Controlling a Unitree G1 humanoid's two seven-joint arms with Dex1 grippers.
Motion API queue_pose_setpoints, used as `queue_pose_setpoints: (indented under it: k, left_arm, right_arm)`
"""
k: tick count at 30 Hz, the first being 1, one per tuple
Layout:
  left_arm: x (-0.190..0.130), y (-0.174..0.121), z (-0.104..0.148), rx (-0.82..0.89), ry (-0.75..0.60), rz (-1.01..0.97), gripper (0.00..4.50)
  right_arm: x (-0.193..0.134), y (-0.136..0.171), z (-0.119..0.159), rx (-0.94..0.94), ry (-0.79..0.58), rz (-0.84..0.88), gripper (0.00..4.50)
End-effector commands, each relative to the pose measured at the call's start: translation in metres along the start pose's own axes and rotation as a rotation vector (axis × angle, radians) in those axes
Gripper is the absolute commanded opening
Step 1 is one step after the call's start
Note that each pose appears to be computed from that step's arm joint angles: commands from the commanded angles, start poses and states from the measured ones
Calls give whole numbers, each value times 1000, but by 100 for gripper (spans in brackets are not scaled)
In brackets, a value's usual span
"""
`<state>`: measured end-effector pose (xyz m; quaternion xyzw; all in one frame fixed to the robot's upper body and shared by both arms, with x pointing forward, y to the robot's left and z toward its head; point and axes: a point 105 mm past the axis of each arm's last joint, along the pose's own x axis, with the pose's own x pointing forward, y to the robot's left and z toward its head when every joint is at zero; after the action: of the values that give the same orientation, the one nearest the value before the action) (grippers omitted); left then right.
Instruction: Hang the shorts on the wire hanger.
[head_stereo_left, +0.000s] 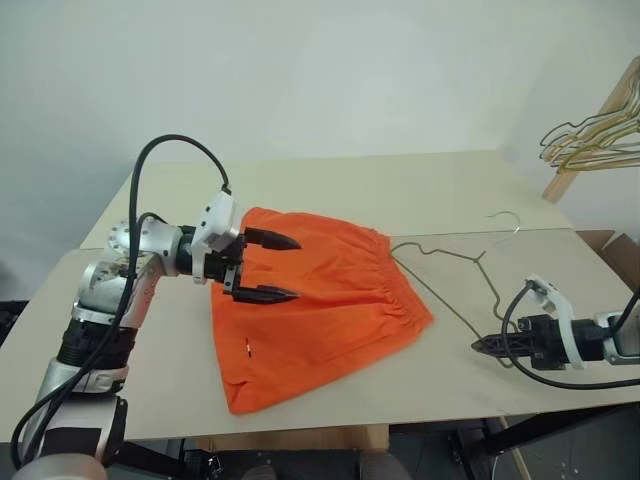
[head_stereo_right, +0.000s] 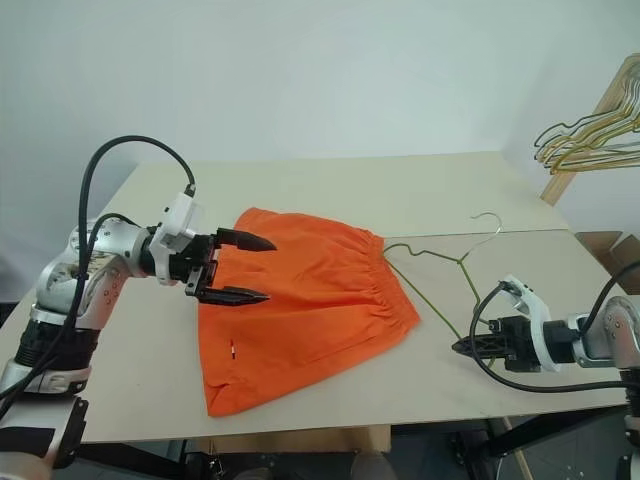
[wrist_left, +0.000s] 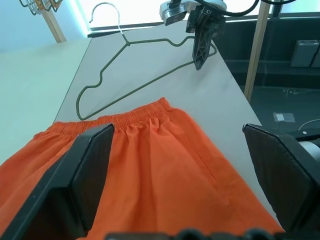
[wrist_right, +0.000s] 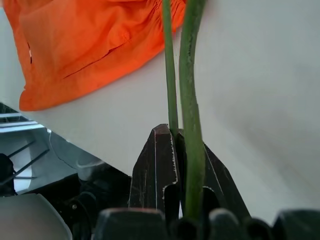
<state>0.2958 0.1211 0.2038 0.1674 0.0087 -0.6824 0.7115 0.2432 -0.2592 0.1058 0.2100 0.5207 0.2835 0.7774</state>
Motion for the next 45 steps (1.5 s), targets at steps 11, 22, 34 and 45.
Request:
queue_pose_setpoints:
  k: [11, 22, 34, 45]
  left_arm:
    - [-8, -7, 12, 40, -5, 13, 446]
    - [-7, -3, 15, 58, -1, 5, 446]
    - [-8, -4, 13, 59, 3, -3, 446]
    - [-7, -1, 17, 81, 8, -7, 446]
  right_arm:
    - [-22, -12, 5, 36, -77, -22, 0]
    - [-17, -10, -24, 30, 42, -5, 0]
    - [-24, 26, -63, -20, 138, 122, 0]
    - [10, 6, -19, 11, 6, 97, 0]
